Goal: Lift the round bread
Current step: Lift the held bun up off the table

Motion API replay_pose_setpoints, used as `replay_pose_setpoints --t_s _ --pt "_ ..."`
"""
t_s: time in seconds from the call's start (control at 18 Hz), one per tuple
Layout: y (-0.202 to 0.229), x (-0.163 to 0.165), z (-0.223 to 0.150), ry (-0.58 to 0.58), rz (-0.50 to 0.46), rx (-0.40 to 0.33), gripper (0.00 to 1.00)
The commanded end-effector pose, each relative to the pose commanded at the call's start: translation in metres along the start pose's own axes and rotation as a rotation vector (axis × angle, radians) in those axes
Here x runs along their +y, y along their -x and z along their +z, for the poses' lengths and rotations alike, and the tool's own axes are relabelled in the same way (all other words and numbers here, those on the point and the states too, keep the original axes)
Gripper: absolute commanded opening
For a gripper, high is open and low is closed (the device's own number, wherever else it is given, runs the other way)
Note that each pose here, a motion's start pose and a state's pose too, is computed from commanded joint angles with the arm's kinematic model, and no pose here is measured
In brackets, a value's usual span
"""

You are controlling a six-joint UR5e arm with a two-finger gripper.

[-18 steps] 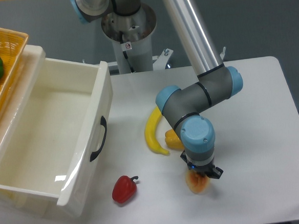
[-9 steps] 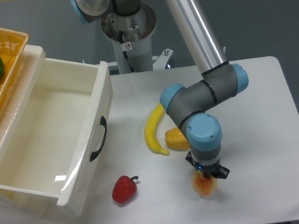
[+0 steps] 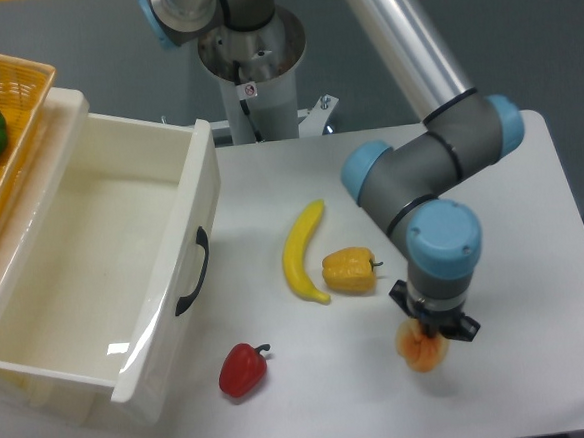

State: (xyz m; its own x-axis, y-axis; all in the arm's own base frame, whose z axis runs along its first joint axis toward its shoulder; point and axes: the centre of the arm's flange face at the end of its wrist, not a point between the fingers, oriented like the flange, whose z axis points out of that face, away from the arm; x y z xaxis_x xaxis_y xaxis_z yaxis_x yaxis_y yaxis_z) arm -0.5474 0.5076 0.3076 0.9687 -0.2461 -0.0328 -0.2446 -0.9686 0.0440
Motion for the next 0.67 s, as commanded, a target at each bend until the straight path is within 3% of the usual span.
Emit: replay_pose_setpoints --t_s 0.33,0.67 --pt "0.023 0.037 -0.033 -0.036 0.033 0.033 0.00" --pt "0.028 0.054 -0.044 -0.030 0.075 0.073 0.00"
